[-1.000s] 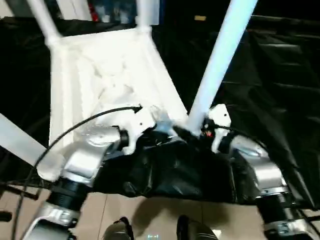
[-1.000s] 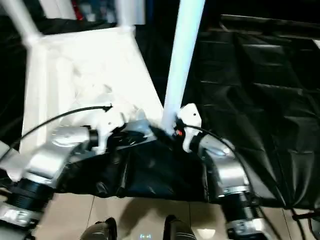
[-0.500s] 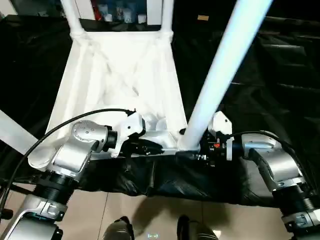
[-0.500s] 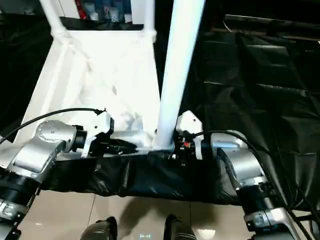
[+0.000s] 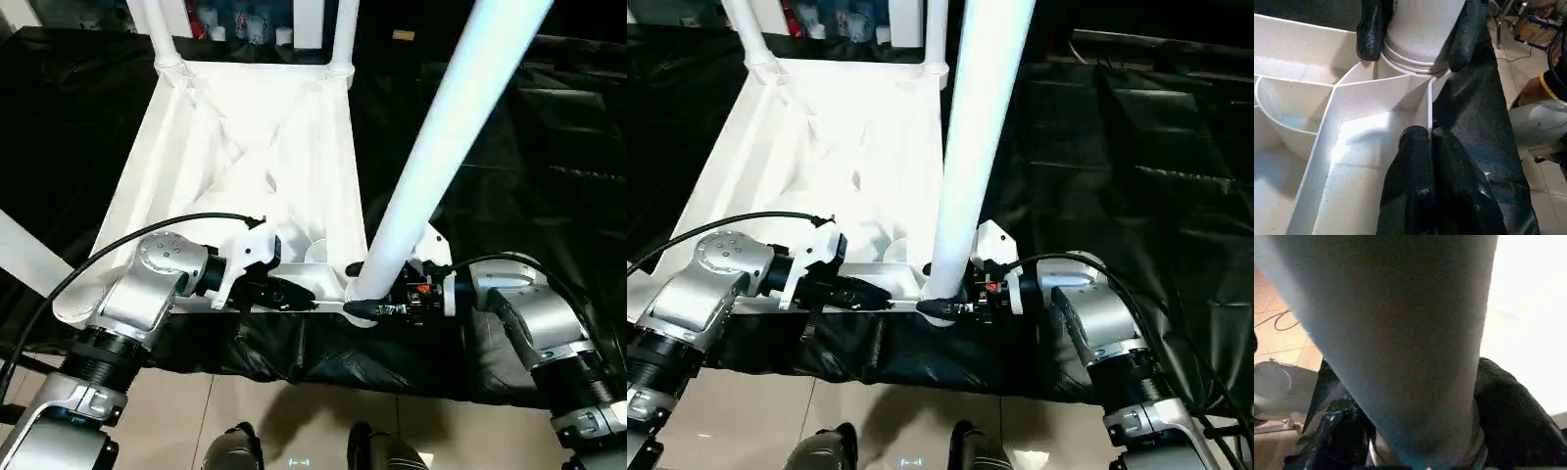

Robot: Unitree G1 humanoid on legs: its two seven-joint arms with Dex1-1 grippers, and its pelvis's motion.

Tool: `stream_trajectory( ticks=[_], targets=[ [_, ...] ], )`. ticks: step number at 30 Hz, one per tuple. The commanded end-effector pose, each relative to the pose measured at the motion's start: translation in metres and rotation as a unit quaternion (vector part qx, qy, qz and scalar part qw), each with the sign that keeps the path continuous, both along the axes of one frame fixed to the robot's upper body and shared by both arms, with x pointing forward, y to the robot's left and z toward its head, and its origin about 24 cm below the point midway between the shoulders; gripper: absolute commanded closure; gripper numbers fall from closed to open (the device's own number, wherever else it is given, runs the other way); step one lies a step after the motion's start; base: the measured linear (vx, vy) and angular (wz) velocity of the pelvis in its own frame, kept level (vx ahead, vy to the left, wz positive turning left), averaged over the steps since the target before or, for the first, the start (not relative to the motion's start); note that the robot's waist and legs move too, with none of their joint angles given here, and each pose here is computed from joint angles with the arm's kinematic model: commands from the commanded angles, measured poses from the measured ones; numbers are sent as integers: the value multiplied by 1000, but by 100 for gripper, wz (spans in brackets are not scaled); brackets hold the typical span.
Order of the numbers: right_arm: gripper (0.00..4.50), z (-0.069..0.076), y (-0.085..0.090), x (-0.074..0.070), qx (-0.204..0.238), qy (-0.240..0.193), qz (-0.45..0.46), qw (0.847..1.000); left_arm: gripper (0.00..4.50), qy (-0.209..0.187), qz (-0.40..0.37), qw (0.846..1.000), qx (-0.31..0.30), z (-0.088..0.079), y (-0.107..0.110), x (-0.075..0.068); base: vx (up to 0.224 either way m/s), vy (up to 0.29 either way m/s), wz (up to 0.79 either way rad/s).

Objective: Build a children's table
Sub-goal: Rotate leg to tighten

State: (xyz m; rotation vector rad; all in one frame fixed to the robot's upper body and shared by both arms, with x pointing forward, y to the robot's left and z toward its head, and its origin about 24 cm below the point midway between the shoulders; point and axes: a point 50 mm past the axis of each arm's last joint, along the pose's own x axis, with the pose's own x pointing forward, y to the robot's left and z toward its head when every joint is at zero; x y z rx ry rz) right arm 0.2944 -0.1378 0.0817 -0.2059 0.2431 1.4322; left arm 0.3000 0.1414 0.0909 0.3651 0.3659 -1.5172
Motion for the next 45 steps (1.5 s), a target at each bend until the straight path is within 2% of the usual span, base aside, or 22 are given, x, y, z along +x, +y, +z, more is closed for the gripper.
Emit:
stream_trajectory(
  ticks=[1, 3, 5, 10, 12, 13, 14, 16, 18, 19, 22, 25, 27, 32, 33, 36, 38, 39, 41, 45],
  targets=[
    [194, -6, 7, -5, 26, 17, 1, 1000, 450, 5, 16, 1000, -3, -5, -5, 2, 0, 0, 0],
    [194, -8, 9, -4, 39, 20, -27, 999, 450, -1, 47, 999, -10, -6, -8, 6, 0, 0, 0],
    [194, -13, 14, -2, 61, 16, -94, 994, 450, -11, 99, 994, -36, -6, -16, 11, 0, 0, 0],
    [196, -24, 23, 0, 65, 9, -172, 983, 450, -29, 137, 989, -42, -9, -28, 12, 0, 0, 0],
    [196, -29, 31, 1, 74, 7, -227, 971, 450, -37, 163, 985, -47, -11, -37, 12, 0, 0, 0],
    [196, -32, 39, 4, 93, 13, -283, 955, 450, -41, 177, 982, -52, -12, -43, 12, 0, 0, 0],
    [196, -32, 39, 4, 93, 13, -283, 955, 450, -41, 177, 982, -52, -12, -43, 12, 0, 0, 0],
    [196, -33, 50, 7, 113, 21, -340, 933, 450, -52, 207, 975, -56, -12, -54, 13, 0, 0, 0],
    [196, -34, 55, 9, 114, 20, -369, 922, 450, -57, 220, 972, -59, -13, -59, 14, 0, 0, 0],
    [196, -34, 62, 11, 117, 18, -396, 911, 450, -59, 233, 969, -62, -13, -64, 14, 0, 0, 0],
    [196, -35, 76, 15, 114, 16, -437, 892, 450, -67, 254, 962, -69, -14, -74, 15, 0, 0, 0],
    [196, -32, 84, 12, 113, 5, -422, 900, 450, -69, 252, 963, -71, -13, -79, 13, 0, 0, 0],
    [126, -31, 84, 11, 111, -1, -420, 901, 450, -67, 253, 963, -72, -13, -80, 12, 0, 0, 0],
    [100, -29, 78, 10, 103, -14, -394, 913, 450, -58, 230, 969, -73, -13, -78, 9, 0, 0, 0],
    [89, -27, 72, 11, 90, -29, -369, 925, 450, -56, 209, 974, -71, -14, -74, 6, 0, 0, 0],
    [89, -24, 64, 12, 80, -39, -343, 935, 450, -52, 187, 979, -66, -15, -69, 4, 0, 0, 0],
    [89, -20, 50, 15, 67, -49, -308, 948, 450, -46, 168, 983, -51, -17, -61, 1, 0, 0, 0],
    [89, -19, 49, 15, 65, -50, -305, 949, 450, -47, 167, 984, -49, -17, -59, 1, 0, 0, 0],
    [89, -14, 33, 18, 49, -64, -277, 958, 450, -49, 153, 987, -30, -16, -47, 0, 0, 0, 0],
    [89, -10, 22, 20, 35, -72, -263, 961, 450, -50, 145, 988, -10, -12, -34, -2, 0, 0, 0]
  ],
)
